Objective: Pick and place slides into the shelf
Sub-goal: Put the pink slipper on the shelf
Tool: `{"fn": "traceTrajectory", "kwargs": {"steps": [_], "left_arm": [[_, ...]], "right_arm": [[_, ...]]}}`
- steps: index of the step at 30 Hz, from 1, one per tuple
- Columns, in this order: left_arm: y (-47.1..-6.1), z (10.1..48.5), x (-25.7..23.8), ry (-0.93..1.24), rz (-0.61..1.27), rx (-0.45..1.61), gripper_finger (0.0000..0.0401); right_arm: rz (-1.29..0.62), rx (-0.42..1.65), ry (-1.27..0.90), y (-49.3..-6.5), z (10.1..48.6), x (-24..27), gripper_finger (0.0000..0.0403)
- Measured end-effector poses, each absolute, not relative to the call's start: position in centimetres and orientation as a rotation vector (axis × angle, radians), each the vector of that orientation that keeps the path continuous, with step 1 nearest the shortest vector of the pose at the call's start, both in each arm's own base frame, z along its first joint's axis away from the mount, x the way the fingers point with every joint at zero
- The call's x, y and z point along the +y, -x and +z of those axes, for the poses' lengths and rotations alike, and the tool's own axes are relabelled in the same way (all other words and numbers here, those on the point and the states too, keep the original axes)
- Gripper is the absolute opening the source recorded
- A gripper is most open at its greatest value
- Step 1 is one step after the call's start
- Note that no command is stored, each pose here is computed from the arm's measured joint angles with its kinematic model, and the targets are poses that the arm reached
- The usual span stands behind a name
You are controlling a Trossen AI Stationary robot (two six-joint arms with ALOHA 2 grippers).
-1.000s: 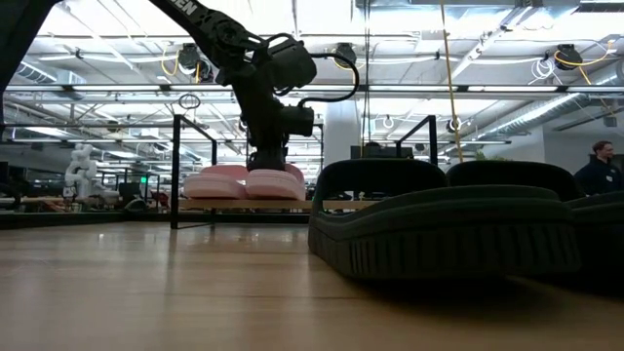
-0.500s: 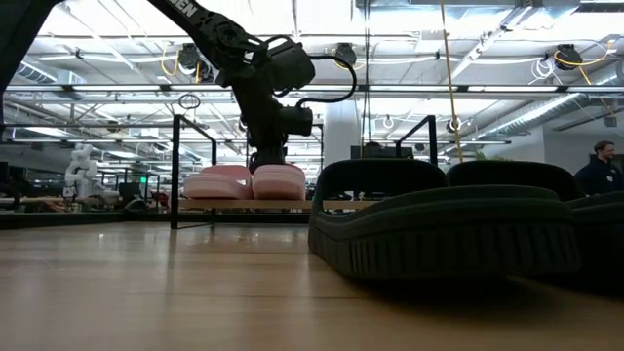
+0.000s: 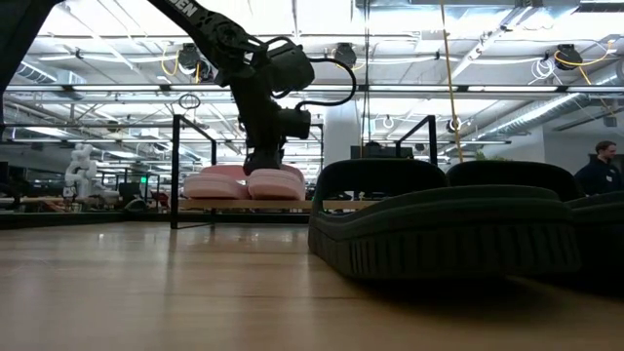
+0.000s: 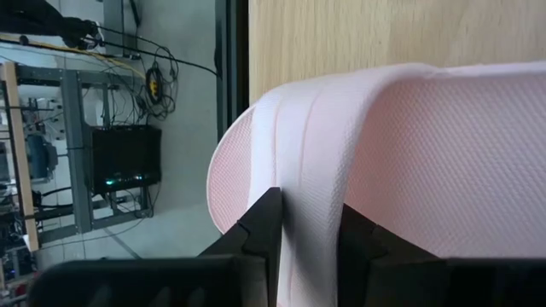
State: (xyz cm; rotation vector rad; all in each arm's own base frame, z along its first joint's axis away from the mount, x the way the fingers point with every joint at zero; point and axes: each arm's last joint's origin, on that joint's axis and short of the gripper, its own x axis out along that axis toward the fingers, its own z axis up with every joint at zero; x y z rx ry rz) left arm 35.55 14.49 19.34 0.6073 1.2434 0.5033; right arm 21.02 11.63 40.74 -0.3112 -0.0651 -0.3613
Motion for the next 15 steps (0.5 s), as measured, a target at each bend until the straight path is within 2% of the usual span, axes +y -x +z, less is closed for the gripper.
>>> {"fn": "traceTrajectory", "kwargs": {"steps": [15], "left_arm": [[-35.57,19.33,14.40,-0.596,0.510,1.239,0.0068]], "right_arm": [[-0.357,-0.056,0.322,-21.04,40.62,11.65,0.0176]]}}
